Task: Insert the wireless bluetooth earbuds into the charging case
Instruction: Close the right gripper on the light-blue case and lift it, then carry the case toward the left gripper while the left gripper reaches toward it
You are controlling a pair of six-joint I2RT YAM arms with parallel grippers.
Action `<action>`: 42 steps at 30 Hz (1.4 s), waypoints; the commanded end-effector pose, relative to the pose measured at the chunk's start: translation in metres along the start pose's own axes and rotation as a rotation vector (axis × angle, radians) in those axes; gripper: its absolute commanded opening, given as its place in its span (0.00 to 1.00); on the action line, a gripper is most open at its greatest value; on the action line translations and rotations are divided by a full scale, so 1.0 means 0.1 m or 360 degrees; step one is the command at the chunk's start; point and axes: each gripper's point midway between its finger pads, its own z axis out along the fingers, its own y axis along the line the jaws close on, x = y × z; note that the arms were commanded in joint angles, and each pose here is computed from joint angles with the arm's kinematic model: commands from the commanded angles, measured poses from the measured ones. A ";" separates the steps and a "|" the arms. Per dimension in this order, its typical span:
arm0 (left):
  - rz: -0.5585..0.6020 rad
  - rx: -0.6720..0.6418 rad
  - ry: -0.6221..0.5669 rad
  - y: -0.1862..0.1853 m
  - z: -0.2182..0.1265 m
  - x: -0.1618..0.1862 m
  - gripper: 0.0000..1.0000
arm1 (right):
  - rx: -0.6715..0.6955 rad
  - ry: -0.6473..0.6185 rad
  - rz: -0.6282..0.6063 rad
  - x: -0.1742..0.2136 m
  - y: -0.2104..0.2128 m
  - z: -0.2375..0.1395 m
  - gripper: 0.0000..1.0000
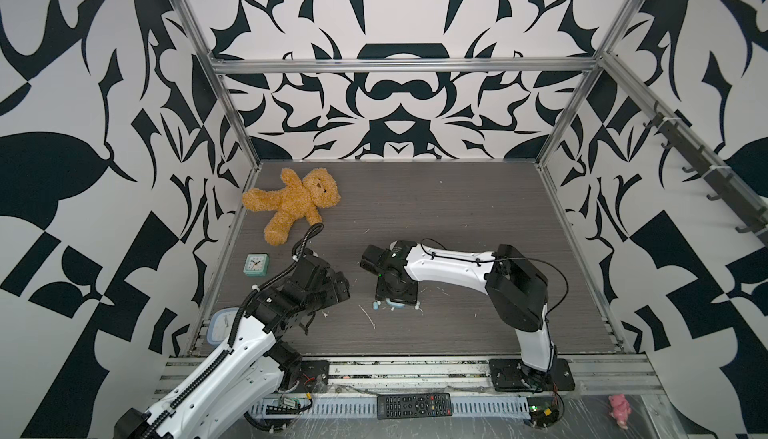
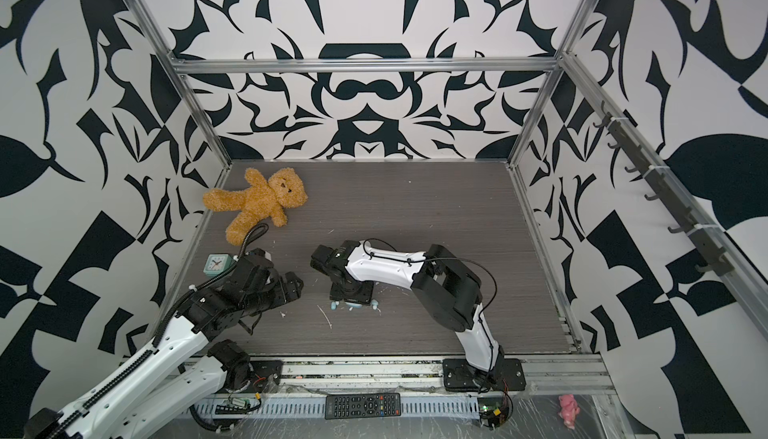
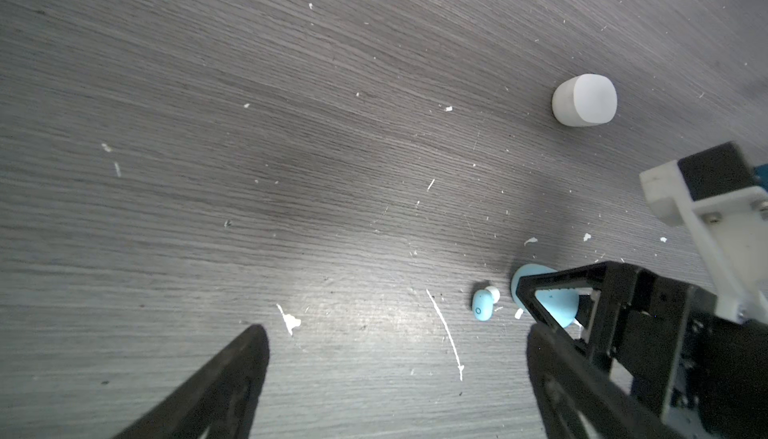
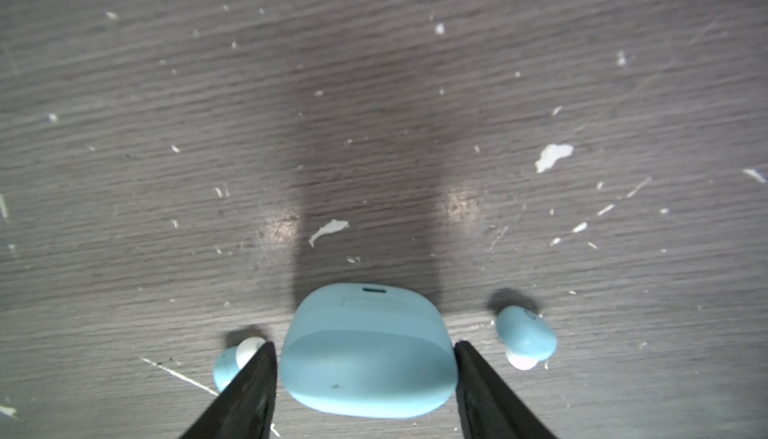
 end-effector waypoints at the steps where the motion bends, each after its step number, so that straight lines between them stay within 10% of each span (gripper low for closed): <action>1: 0.0007 -0.0020 0.0029 0.04 0.03 0.06 0.99 | 0.0020 -0.0013 -0.0002 -0.01 -0.06 -0.02 0.67; 15: 0.0010 -0.0014 0.0028 0.04 0.02 0.05 0.99 | 0.0000 -0.0031 0.0003 -0.02 -0.07 -0.06 0.57; 22: 0.0013 0.0002 0.0018 0.02 0.01 0.04 0.99 | -0.0030 -0.0073 -0.0013 -0.05 -0.07 -0.14 0.33; 26: 0.0031 0.0057 -0.0001 -0.04 -0.01 0.02 0.99 | -0.0094 -0.0093 -0.0044 -0.06 -0.03 -0.22 0.00; 30: 0.0075 0.0183 -0.0047 -0.18 -0.07 -0.03 0.99 | -0.0168 -0.0141 -0.0092 -0.11 -0.01 -0.38 0.00; 42: 0.0894 0.1069 -0.0520 -1.25 -0.94 -0.30 0.99 | -0.0705 -0.0424 -0.0287 -0.49 -0.20 -1.42 0.00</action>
